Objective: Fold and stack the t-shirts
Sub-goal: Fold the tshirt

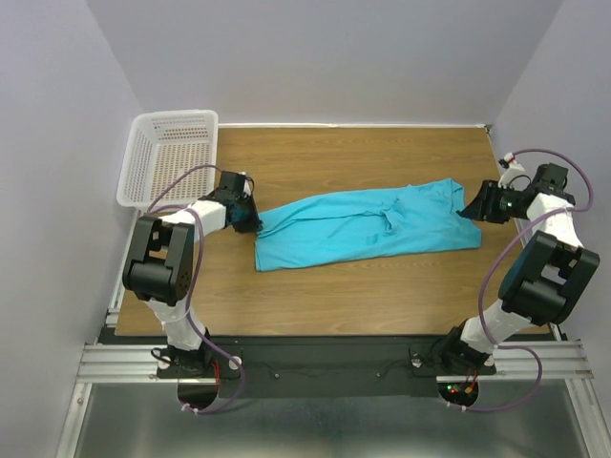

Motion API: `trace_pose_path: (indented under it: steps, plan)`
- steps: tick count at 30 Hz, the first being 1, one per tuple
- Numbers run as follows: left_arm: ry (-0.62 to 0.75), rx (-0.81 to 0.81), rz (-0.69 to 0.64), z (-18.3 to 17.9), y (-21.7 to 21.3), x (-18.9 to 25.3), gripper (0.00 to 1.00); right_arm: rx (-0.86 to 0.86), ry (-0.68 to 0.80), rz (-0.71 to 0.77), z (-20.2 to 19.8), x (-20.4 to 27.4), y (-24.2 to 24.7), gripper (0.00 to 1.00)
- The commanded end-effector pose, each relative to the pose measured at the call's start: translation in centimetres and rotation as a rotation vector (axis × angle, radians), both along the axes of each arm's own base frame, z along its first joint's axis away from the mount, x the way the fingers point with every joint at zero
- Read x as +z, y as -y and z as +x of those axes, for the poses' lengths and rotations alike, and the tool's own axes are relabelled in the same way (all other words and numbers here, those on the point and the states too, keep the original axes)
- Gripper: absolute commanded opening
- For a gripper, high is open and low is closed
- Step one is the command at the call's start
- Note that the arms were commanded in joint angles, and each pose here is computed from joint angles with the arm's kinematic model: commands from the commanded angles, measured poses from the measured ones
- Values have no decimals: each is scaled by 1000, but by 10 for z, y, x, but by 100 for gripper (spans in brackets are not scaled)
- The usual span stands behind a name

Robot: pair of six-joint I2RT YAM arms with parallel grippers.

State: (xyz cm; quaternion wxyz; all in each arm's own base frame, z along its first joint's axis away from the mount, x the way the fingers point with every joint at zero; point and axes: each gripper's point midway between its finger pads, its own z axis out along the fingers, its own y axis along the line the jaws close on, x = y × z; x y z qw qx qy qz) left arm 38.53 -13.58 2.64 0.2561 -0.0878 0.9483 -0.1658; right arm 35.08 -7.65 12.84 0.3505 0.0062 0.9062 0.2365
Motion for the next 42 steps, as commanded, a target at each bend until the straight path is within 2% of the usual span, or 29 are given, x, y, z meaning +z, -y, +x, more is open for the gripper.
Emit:
trace_pose_path:
  steps: [1, 3, 5, 12, 18, 21, 22, 24, 26, 30, 34, 42]
  plan:
    - [70, 46, -34, -8, 3, 27, 20, 21, 35, -44, 2, -2, 6, 49]
    - [136, 79, 6, 3, -7, 45, 42, 21, 15, -51, -1, -10, 7, 49]
    - [191, 98, 31, 19, -11, 62, 48, 22, 2, -59, -3, -16, 8, 49]
    - [261, 102, 140, 55, -22, 84, 50, 26, -2, -60, 0, -19, 10, 49]
    - [371, 53, 168, 64, -24, 115, 56, 43, -12, -90, 45, -21, 15, 49]
    - [447, 58, 186, 62, -30, 139, 63, 38, -19, -112, 79, -26, 18, 49]
    - [490, 70, 185, 61, -33, 157, 66, 27, 11, -126, 97, -13, 21, 49]
    - [531, 90, 193, 60, -38, 170, 70, 11, -21, -145, 112, -27, 27, 49]
    - [568, 98, 178, 55, -43, 186, 71, 9, 1, -168, 133, -21, 25, 49]
    - [597, 103, 144, 42, -47, 198, 71, -5, -39, -207, 154, -41, 22, 50]
    - [594, 95, 116, 29, -47, 196, 71, -26, -79, -238, 165, -56, 17, 50]
    - [581, 83, 77, 6, -48, 188, 70, -63, -181, -358, 160, -93, 26, 49]
